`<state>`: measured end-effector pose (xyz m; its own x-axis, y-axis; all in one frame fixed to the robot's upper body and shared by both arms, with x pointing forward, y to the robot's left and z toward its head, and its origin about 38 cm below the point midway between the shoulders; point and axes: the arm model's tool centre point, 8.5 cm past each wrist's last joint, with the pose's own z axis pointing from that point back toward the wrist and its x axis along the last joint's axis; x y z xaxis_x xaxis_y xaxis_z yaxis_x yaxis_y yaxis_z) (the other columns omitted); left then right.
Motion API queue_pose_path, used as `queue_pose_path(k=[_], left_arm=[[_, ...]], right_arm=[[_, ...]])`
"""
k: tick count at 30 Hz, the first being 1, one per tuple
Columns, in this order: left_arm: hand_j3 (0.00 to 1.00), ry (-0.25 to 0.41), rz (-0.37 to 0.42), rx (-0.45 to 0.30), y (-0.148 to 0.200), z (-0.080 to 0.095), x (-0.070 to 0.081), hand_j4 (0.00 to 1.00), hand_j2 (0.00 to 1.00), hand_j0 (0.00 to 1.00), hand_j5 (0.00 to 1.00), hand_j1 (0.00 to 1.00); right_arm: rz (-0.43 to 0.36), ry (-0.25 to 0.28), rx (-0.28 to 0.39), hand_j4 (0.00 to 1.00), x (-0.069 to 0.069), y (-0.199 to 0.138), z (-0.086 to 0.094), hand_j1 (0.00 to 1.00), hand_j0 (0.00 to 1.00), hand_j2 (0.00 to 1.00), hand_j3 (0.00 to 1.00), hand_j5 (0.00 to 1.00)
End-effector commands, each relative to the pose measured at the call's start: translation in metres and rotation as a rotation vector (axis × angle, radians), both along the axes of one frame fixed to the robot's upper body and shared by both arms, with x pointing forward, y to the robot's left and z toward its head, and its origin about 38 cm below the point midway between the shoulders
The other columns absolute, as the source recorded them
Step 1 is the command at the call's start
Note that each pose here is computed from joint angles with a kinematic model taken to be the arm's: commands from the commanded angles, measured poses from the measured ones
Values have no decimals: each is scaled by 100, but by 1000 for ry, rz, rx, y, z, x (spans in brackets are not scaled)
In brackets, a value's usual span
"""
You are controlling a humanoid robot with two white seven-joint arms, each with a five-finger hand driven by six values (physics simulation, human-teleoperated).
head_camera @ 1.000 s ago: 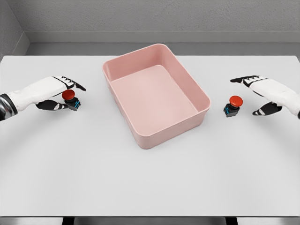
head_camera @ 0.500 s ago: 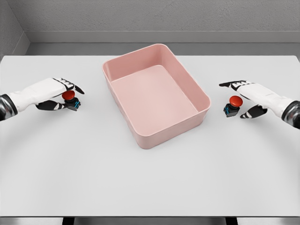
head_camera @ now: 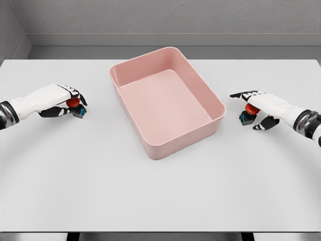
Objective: Put the industrial switch in the basket with both arms
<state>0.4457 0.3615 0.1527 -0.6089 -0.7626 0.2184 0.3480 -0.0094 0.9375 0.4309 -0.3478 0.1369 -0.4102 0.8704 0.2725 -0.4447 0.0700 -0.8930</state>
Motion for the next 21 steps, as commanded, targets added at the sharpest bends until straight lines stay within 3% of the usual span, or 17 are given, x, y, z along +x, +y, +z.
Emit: queue_pose_path(k=[1, 5, 9, 14, 21], left_arm=[[52, 0, 3, -5, 0, 0, 0, 52, 52, 52, 52, 52], [52, -1, 3, -7, 0, 1, 0, 52, 52, 52, 52, 52], [52, -7, -3, -9, -2, 4, 1, 52, 52, 52, 52, 52], [52, -23, -5, -11, -1, 12, 4, 52, 52, 52, 52, 52], [52, -59, -17, -11, -4, 28, 8, 52, 52, 52, 52, 52]], right_arm=[[-1, 1, -8, 94, 0, -1, -1, 94, 94, 94, 94, 94], [24, -11, -28, 65, -1, 2, 0, 65, 65, 65, 65, 65], [41, -22, -28, 49, 0, 3, 3, 49, 49, 49, 49, 49], [55, -30, -22, 42, -1, 5, 5, 42, 42, 42, 42, 42], [64, -38, -21, 42, -1, 3, 8, 42, 42, 42, 42, 42]])
